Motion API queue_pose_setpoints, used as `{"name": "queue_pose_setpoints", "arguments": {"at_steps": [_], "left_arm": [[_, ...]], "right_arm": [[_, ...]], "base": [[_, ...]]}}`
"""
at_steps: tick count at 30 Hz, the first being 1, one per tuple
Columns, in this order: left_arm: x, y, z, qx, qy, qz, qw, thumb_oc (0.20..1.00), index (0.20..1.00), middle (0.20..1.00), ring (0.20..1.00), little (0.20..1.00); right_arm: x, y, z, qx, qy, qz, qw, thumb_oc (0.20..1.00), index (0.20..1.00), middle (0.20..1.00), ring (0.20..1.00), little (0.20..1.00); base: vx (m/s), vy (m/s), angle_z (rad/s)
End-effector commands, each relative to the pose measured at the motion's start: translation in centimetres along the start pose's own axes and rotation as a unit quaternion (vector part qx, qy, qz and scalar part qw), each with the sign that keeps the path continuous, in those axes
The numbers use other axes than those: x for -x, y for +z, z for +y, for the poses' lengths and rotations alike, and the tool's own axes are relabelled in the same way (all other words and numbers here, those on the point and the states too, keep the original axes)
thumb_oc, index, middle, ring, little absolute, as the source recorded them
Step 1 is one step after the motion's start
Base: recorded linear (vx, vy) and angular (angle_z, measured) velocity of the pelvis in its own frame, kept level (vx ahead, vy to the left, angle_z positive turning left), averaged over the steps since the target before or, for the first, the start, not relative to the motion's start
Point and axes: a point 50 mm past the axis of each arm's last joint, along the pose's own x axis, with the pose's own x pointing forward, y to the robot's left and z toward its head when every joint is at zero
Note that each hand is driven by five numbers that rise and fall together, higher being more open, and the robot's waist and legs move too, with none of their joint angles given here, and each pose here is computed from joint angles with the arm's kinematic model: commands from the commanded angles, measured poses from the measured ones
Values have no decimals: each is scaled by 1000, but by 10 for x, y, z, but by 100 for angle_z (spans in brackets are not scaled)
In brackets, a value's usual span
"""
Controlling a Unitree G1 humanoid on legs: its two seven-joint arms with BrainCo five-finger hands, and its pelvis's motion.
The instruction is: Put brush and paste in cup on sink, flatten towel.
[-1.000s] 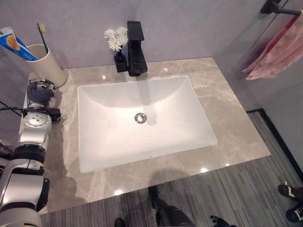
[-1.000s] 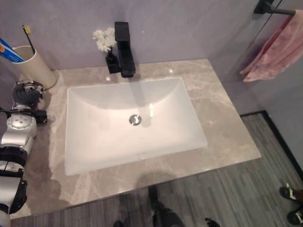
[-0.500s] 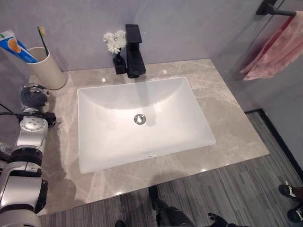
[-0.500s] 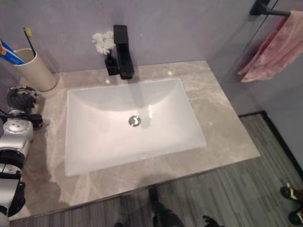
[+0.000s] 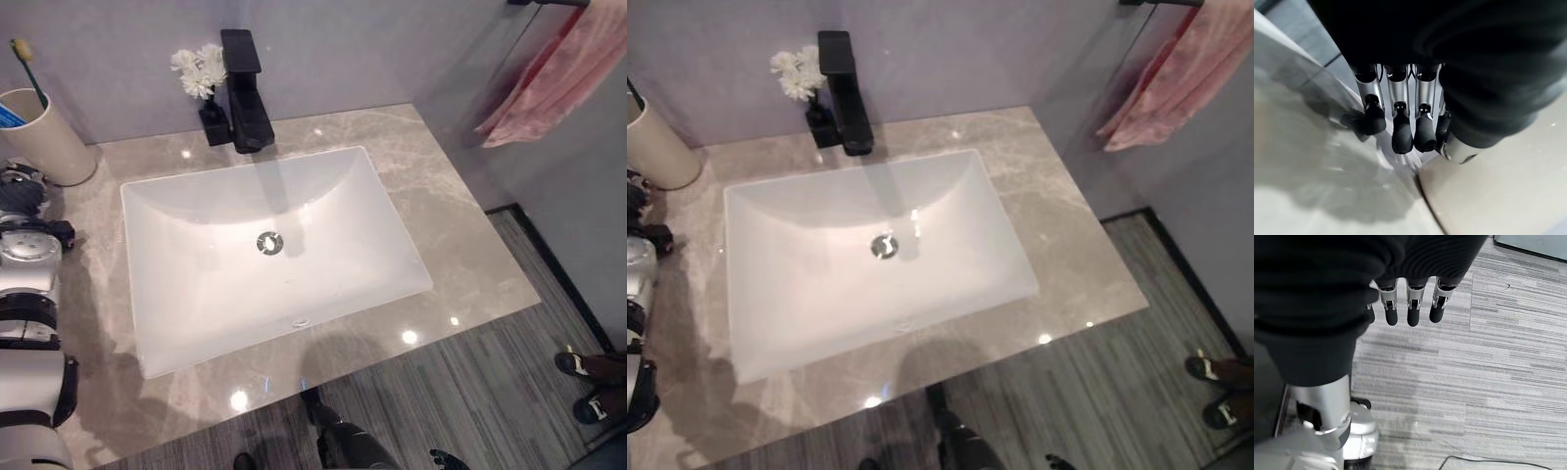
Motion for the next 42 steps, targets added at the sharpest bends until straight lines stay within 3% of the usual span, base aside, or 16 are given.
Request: {"name": "queue_pose_setpoints", "arguments": {"at_steps": [1,5,11,26,34,42], "left_arm": [[-15,32,30,-12,29,-55,998,200,200,200,200,200],[-19,45,37,-16,39,-73,996,200,200,200,200,200],[-11,61,8,-78,-25,-136,987,200,200,200,200,200],[15,88,-45,-69,-100,-230,966,200,200,200,200,200],[20,70,-51,-52,-77,-198,976,200,200,200,200,200],[24,37,-34,-33,-45,-153,987,200,200,200,200,200]], "right_arm": [[0,14,-27,-23,-33,-28,999,1000,1000,1000,1000,1000],[0,11,-23,-24,-26,-22,999,1000,1000,1000,1000,1000],[1,0,-24,-15,-27,-1,1000,1000,1000,1000,1000,1000],[0,14,-28,-22,-33,-37,999,1000,1000,1000,1000,1000],[2,-3,-26,-21,-42,4,999,1000,1000,1000,1000,1000],[4,-19,-23,-22,-35,37,998,1000,1000,1000,1000,1000]], "base": [[-17,-38,-31],[17,-16,-14],[16,13,1],[0,0,0],[13,-4,-3],[26,9,7]]}}
